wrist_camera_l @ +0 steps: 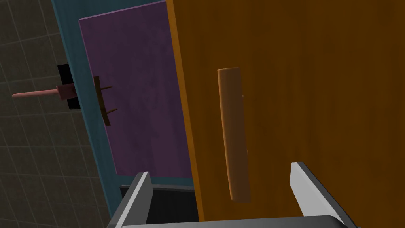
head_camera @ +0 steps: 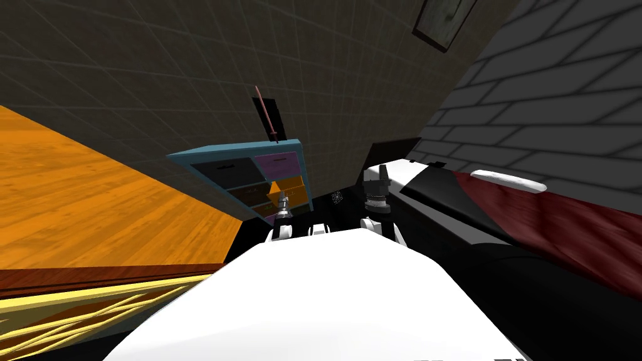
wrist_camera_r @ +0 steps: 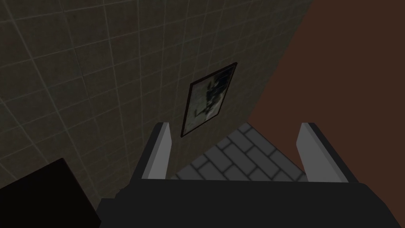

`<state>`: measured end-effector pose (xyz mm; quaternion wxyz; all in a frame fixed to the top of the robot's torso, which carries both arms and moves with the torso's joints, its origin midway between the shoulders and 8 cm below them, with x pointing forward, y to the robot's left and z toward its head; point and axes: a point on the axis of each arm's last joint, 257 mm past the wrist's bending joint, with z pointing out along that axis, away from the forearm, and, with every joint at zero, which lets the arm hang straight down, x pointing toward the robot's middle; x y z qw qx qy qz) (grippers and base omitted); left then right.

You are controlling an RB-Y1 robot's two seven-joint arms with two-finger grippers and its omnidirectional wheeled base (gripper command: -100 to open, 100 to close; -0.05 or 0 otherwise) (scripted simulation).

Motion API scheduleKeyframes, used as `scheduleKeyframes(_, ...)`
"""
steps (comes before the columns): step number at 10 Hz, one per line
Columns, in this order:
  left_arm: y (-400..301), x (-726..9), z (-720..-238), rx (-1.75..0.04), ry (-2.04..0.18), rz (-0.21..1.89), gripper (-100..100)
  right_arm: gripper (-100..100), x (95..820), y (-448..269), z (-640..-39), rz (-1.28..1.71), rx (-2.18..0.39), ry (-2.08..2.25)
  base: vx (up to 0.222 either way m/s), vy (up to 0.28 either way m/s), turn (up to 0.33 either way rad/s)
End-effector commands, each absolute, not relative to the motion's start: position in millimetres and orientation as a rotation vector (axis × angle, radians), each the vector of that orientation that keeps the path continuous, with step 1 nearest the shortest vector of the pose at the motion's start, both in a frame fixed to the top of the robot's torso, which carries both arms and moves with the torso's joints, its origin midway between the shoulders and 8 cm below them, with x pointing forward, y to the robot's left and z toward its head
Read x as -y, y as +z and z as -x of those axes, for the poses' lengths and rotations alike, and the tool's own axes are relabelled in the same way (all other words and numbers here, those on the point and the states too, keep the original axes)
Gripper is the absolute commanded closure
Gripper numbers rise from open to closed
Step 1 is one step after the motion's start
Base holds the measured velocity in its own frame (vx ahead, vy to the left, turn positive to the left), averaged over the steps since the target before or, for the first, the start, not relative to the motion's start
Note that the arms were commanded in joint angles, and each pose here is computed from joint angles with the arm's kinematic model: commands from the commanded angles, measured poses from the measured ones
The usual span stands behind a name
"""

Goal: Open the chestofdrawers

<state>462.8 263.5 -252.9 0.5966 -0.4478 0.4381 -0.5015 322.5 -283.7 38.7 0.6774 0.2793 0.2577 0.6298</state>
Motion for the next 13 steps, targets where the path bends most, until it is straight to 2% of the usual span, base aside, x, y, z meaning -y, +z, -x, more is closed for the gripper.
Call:
scheduleKeyframes(1,-237.8,-263.4,-473.0,-1.023,-1.164,1.041,-100,0,283.7,38.7,-322.5,-0.628,-0.579,1.415,-0.004,0.003,0.014)
scheduleKeyframes(7,-214.3,-260.3,-489.6,-1.027,-1.167,1.039,-100,0,283.7,38.7,-322.5,-0.628,-0.579,1.415,-0.030,0.000,0.012)
scheduleKeyframes(8,-214.9,-260.2,-490.0,-1.030,-1.165,1.043,0,0,283.7,38.7,-322.5,-0.628,-0.579,1.415,0.000,0.000,0.000)
scheduleKeyframes(13,-216.5,-260.3,-489.7,-1.033,-1.164,1.046,0,0,283.7,38.7,-322.5,-0.628,-0.579,1.415,0.000,0.000,0.000)
